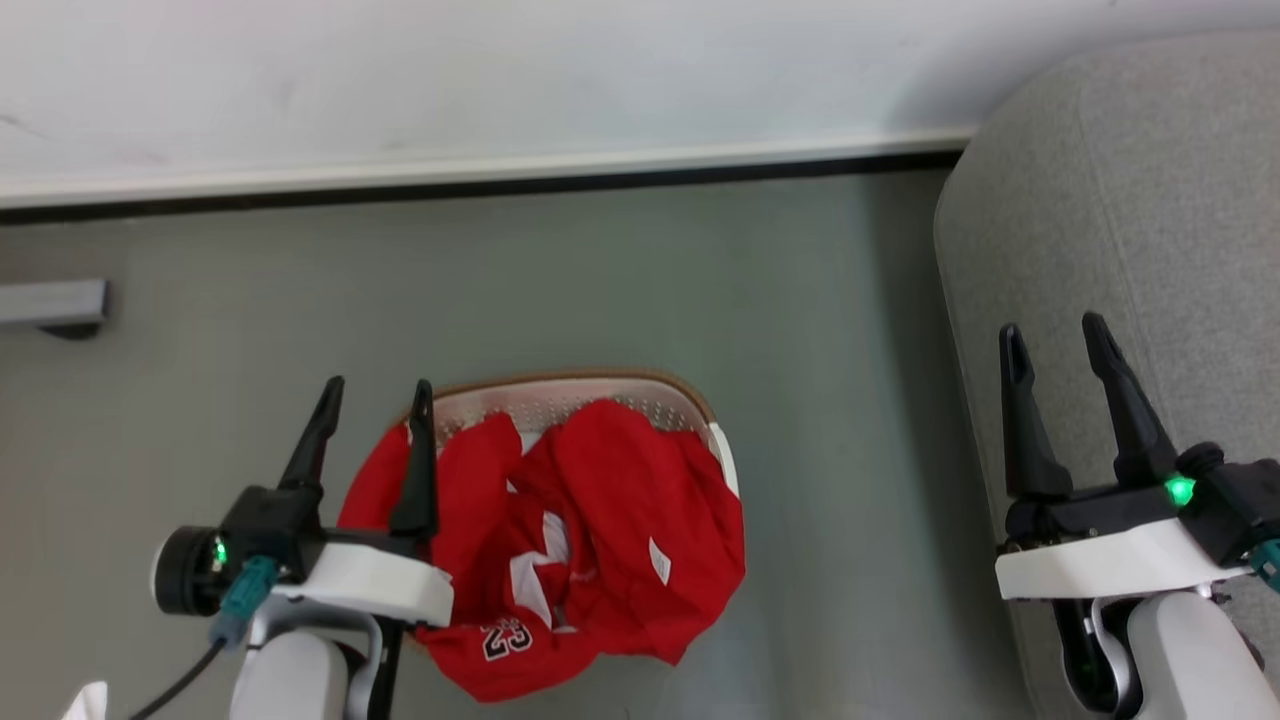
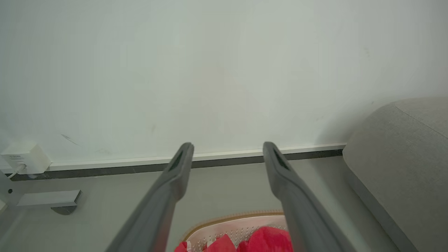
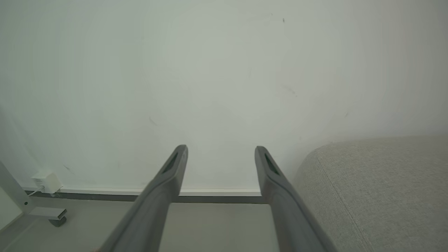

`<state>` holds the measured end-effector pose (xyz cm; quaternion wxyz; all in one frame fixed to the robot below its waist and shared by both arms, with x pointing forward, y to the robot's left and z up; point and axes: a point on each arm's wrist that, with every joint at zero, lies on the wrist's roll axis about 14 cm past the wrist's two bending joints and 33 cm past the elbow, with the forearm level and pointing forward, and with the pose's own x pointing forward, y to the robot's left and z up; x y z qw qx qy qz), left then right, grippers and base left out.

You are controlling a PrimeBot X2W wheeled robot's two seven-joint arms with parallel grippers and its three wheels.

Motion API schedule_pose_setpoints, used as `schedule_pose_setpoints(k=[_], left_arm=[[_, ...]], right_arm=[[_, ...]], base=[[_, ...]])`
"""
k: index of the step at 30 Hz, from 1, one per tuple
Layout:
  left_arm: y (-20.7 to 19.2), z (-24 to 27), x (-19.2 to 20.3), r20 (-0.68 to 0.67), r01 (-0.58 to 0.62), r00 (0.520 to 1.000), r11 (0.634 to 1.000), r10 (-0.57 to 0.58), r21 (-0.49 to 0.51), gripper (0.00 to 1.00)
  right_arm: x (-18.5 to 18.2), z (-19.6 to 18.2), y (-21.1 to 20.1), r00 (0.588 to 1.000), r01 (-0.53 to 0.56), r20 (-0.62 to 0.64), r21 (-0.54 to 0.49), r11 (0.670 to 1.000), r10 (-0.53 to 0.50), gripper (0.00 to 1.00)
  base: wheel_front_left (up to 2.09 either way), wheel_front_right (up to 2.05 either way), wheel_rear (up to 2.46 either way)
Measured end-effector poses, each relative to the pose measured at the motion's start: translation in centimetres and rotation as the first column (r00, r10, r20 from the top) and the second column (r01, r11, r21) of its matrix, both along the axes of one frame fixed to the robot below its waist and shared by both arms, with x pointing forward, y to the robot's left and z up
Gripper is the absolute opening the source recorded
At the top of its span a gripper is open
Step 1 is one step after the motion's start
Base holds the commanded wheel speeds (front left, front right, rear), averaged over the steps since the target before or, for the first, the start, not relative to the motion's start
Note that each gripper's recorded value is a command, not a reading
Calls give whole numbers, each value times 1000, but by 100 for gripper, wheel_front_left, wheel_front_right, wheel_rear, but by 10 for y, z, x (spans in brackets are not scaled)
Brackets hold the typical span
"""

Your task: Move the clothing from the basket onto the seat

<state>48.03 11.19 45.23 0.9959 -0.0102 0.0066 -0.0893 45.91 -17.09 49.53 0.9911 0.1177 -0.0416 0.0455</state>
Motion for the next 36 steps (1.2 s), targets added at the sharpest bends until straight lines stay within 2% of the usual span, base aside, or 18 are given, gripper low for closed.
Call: schedule_pose_setpoints(k=[10, 13, 22, 24, 25, 26, 36], left_arm=[[-16, -77, 17, -190, 76, 979, 997, -74, 6, 100], [-28, -101, 16, -260, 110, 958, 993, -118, -43, 100], [-63, -152, 21, -383, 216, 896, 974, -226, -70, 100], [-74, -177, 18, -453, 239, 855, 967, -254, -90, 100], [-74, -177, 18, -453, 239, 855, 967, -254, -90, 100], [-77, -187, 16, -484, 245, 835, 965, -260, -95, 100], [-114, -257, -11, -715, 337, 613, 930, -336, -148, 100]], right_arm=[[19, -22, -16, 999, 39, -34, -19, 999, -39, 100], [22, -26, -24, 997, 60, -39, -26, 998, -61, 100], [34, -36, -37, 995, 90, -44, -48, 995, -92, 100], [38, -40, -45, 993, 109, -45, -58, 992, -112, 100], [38, -40, -45, 993, 109, -45, -58, 992, -112, 100], [39, -40, -48, 992, 116, -44, -62, 991, -118, 100], [47, -48, -65, 987, 155, -41, -70, 985, -158, 100]], base=[[0, 0, 0], [0, 0, 0], [0, 0, 0], [0, 0, 0], [0, 0, 0], [0, 0, 0], [0, 0, 0]])
